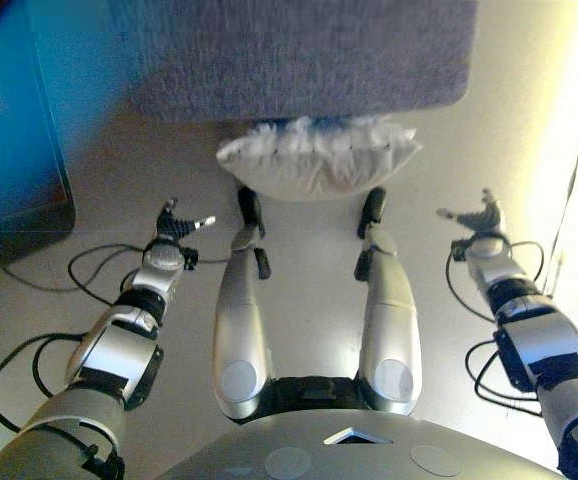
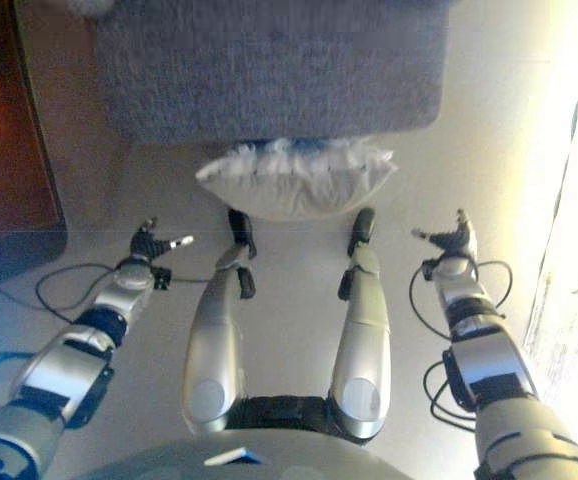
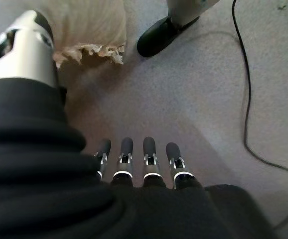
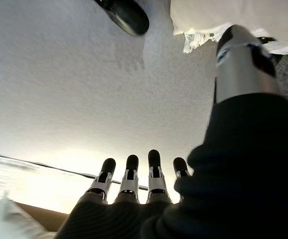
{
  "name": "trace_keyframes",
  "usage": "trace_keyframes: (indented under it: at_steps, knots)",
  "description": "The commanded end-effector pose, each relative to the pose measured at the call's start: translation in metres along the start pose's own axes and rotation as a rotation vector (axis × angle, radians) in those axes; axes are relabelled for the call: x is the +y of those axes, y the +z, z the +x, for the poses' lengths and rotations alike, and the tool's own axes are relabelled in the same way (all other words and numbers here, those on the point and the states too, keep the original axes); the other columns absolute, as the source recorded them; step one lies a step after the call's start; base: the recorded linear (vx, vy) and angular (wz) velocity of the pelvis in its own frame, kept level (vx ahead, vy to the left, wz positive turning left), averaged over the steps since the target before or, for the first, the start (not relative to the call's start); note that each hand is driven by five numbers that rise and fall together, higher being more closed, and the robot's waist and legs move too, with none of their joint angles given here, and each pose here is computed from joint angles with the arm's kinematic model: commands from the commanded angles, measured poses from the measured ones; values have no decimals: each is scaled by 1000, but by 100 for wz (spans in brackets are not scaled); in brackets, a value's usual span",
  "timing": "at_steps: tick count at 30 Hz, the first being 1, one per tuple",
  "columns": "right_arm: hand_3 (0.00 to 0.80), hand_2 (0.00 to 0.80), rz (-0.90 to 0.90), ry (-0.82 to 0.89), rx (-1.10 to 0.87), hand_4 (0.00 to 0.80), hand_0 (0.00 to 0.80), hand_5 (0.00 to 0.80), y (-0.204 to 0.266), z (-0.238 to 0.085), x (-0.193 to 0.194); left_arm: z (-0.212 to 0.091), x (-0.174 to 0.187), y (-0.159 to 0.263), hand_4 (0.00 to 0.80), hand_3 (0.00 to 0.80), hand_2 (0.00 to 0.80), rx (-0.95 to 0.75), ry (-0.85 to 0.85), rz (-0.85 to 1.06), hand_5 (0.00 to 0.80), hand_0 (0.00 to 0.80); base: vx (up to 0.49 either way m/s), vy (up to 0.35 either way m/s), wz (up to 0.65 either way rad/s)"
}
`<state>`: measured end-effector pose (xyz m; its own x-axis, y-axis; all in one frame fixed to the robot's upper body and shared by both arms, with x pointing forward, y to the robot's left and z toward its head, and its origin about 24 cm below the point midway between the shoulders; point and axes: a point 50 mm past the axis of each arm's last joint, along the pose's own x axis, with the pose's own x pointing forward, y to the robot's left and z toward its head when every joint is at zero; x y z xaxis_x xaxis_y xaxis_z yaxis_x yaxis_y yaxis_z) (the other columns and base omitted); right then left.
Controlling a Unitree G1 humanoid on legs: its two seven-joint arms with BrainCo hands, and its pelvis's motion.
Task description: Pick up the cushion and take it to the sofa
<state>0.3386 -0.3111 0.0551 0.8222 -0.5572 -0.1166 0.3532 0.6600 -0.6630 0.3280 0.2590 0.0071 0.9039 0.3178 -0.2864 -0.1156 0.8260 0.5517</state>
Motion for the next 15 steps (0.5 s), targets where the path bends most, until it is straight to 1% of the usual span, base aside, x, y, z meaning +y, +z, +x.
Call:
trace_keyframes:
  at_steps: [1, 6, 8, 9, 10, 11, 12, 15]
  knots:
    - [0, 0, -132, -121, -109, 0, 0, 0, 5, 6, -34, -3, 16, -17, 0, 0, 0, 39, 35, 6, 0, 0, -61, 54, 1]
    - [0, 0, -107, -256, -233, 0, 0, 0, 55, 15, -63, 6, 44, 11, 0, 0, 0, -75, 107, -38, 0, 0, -44, 57, 3]
    - [0, 0, -113, -288, -268, 0, 0, 0, 69, 17, -72, 10, 53, 26, 0, 0, 0, -122, 129, -43, 0, 0, -13, 38, 0]
    - [0, 0, -129, -327, -322, 0, 0, 0, 89, 19, -87, 13, 64, 43, 0, 0, 0, -163, 145, -51, 0, 0, 0, 0, 0]
    - [0, 0, -128, -328, -322, 0, 0, 0, 89, 19, -87, 13, 64, 43, 0, 0, 0, -163, 145, -51, 0, 0, 0, 0, 0]
    - [0, 0, -131, -337, -347, 0, 0, 0, 97, 20, -102, 13, 80, 60, 0, 0, 0, -238, 173, -46, 0, 0, 0, 0, 0]
    - [0, 0, -138, -335, -379, 0, 0, 0, 93, 19, -109, 13, 94, 73, 0, 0, 0, -289, 203, -11, 0, 0, 0, 0, 0]
    - [0, 0, -159, -325, -447, 0, 0, 0, 91, 14, -121, 9, 121, 100, 0, 0, 0, -381, 262, 75, 0, 0, -6, -37, 3]
